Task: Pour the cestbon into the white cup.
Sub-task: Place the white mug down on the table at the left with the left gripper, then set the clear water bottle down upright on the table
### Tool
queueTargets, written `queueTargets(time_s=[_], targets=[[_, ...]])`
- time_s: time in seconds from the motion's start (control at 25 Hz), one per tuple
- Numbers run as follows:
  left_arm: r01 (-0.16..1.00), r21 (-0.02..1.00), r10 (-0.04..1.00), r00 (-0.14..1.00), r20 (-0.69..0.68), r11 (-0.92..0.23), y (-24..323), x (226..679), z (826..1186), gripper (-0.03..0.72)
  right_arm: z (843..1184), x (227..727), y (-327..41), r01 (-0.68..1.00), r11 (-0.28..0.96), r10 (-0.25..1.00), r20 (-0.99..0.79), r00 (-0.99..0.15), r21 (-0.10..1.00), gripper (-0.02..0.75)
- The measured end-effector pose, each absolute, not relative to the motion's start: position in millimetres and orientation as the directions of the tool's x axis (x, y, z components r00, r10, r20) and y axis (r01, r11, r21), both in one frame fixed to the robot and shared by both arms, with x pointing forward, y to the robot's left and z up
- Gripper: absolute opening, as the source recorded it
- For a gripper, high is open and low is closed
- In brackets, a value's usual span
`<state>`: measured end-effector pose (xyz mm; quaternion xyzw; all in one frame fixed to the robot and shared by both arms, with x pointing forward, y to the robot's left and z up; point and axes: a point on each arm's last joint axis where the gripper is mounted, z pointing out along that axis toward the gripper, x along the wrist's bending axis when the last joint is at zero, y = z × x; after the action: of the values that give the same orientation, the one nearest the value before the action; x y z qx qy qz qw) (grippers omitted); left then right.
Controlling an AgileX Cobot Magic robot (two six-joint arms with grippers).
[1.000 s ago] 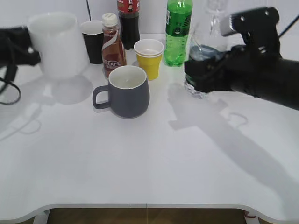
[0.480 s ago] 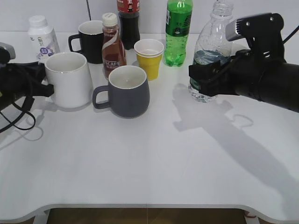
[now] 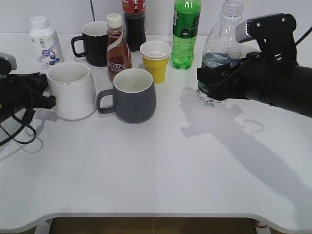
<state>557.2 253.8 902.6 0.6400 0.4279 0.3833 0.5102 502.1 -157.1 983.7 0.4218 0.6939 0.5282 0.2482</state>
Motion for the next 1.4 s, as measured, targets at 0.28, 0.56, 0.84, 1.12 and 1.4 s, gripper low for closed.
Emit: queueTargets(time_s=[0.28,0.56,0.84,1.12,1.4], targets=[[0.165,0.981,0.939,0.341,0.039,-0.101,254.5,548.2,898.6,0.075,983.7,502.2,-157.3,0.326,0.081,0.849,0.106,-0.518,0.942,0.457],[0.168,0.982,0.939,0.342,0.028,-0.091,254.8,540.9,896.9,0.202,983.7,502.2,-157.3,0.335,0.067,0.850,0.123,-0.513,0.940,0.457],[0.178,0.980,0.939,0.343,0.021,-0.086,255.9,523.9,900.8,0.228,979.9,503.5,-156.7,0.337,0.078,0.850,0.114,-0.515,0.938,0.457],[0.201,0.976,0.940,0.340,0.012,-0.085,258.1,498.7,904.3,0.237,944.4,520.6,-160.5,0.372,0.045,0.878,0.141,-0.458,0.927,0.457],[0.164,0.983,0.939,0.343,0.023,-0.084,258.7,486.5,918.0,0.238,915.7,526.6,-158.7,0.383,0.061,0.877,0.133,-0.461,0.922,0.457]])
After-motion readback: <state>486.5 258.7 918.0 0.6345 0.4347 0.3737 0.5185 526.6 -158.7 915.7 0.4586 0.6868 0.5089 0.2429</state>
